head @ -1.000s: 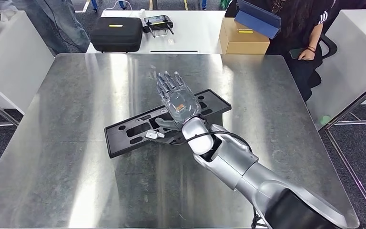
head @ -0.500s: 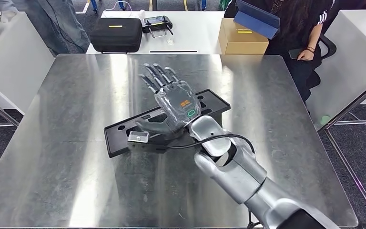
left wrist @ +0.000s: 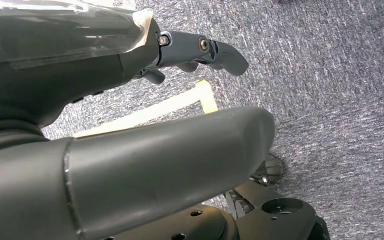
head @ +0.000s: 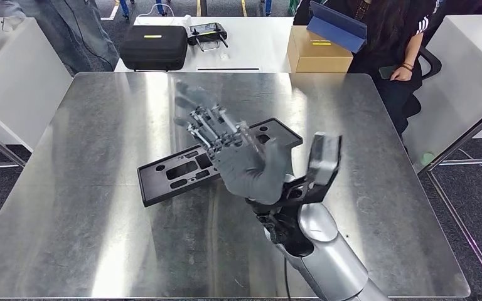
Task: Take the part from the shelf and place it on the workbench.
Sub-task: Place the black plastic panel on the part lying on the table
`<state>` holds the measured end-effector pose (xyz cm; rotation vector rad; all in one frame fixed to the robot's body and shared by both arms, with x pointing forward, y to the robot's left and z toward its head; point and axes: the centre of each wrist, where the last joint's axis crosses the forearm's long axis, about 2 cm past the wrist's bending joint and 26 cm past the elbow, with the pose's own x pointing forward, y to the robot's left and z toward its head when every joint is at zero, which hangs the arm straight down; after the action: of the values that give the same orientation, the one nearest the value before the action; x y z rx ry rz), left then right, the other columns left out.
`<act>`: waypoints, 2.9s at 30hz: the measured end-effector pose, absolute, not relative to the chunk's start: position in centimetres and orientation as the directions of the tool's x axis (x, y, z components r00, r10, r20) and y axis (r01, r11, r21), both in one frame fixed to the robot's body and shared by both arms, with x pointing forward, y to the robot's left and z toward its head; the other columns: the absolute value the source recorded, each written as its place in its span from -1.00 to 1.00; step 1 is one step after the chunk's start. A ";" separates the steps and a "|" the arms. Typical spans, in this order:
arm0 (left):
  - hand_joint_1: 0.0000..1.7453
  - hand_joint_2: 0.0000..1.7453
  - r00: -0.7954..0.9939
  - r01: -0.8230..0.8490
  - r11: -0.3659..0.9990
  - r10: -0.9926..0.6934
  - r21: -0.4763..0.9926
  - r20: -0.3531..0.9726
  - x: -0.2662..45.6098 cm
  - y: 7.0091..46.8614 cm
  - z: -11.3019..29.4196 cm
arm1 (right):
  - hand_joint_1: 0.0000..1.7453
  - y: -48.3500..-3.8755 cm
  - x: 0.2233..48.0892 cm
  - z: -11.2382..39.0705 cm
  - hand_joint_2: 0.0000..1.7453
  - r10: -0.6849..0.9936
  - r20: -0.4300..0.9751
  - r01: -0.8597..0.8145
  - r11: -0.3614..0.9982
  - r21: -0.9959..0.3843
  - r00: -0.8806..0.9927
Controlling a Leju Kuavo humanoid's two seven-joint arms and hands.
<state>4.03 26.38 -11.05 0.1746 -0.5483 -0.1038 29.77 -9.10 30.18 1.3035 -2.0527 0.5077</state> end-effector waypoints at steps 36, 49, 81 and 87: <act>-1.00 -1.00 0.946 -0.133 0.965 0.056 0.226 0.319 2.7 24.0 -10.9 | -1.00 -3.3 23.4 31.6 -1.00 -0.636 0.766 -0.996 0.072 -0.061 -0.093; -1.00 -1.00 0.904 -0.182 0.968 0.096 0.173 0.418 8.8 23.8 -10.0 | -1.00 -2.3 22.4 31.4 -1.00 -0.618 0.785 -0.999 0.006 -0.040 -0.035; -1.00 -1.00 0.841 0.044 0.990 -0.110 0.135 0.530 13.4 23.5 -8.9 | -1.00 -6.5 26.3 27.8 -1.00 -0.638 0.742 -0.939 0.343 0.032 -0.208; -1.00 -1.00 0.835 0.068 0.989 -0.127 0.129 0.535 13.7 23.4 -8.8 | -1.00 -6.8 26.5 27.7 -1.00 -0.636 0.739 -0.932 0.361 0.027 -0.224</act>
<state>13.73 23.41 -8.77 0.1059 -0.5737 -0.1033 26.51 -6.78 27.69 1.3577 -1.9558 0.5670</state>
